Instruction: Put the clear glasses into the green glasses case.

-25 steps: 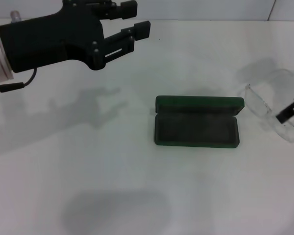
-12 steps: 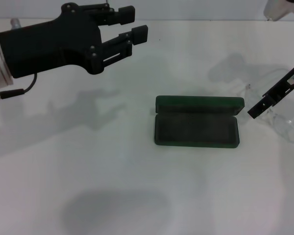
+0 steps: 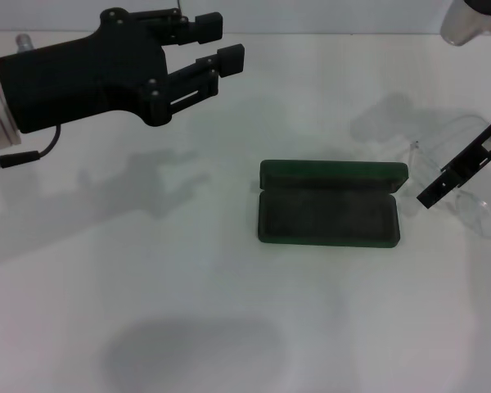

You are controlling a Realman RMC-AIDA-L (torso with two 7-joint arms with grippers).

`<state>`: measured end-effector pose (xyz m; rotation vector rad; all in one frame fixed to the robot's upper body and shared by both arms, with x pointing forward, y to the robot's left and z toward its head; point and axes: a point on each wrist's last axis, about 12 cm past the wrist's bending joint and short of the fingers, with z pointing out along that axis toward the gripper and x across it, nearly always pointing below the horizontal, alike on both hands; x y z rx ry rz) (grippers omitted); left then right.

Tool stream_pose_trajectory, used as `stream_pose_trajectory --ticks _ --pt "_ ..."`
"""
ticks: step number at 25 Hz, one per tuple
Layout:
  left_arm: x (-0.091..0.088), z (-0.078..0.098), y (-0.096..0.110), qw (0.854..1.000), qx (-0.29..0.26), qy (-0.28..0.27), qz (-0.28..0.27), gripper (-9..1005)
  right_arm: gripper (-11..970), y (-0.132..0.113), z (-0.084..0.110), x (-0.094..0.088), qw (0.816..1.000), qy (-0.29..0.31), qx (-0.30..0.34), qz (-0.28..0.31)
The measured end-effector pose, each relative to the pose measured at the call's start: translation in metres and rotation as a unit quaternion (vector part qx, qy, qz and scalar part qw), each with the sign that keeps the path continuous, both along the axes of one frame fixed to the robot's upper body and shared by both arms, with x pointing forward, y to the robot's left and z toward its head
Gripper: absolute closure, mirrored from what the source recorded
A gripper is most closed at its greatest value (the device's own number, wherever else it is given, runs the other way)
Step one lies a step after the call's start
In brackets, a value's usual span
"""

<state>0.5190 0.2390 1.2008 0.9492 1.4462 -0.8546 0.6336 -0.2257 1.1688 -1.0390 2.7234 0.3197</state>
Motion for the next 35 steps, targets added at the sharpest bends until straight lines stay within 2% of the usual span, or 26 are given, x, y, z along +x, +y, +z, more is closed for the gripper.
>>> stream_pose_trajectory --ticks 9,15,31,35 --pt "0.0 -0.001 0.001 1.0 0.0 0.001 0.001 598 352 -0.003 -0.004 -0.001 1.0 -0.001 -0.009 -0.006" --pt "0.0 -0.003 0.002 1.0 0.0 0.004 0.002 598 569 -0.005 -0.007 0.0 1.0 -0.007 -0.01 -0.01" --pt "-0.001 -0.003 0.005 1.0 -0.005 0.006 0.007 599 821 -0.011 -0.013 -0.004 1.0 -0.006 -0.006 -0.016" --pt "-0.003 -0.002 0.008 1.0 -0.011 0.006 0.011 599 834 -0.015 -0.005 -0.007 1.0 -0.017 -0.004 -0.015"
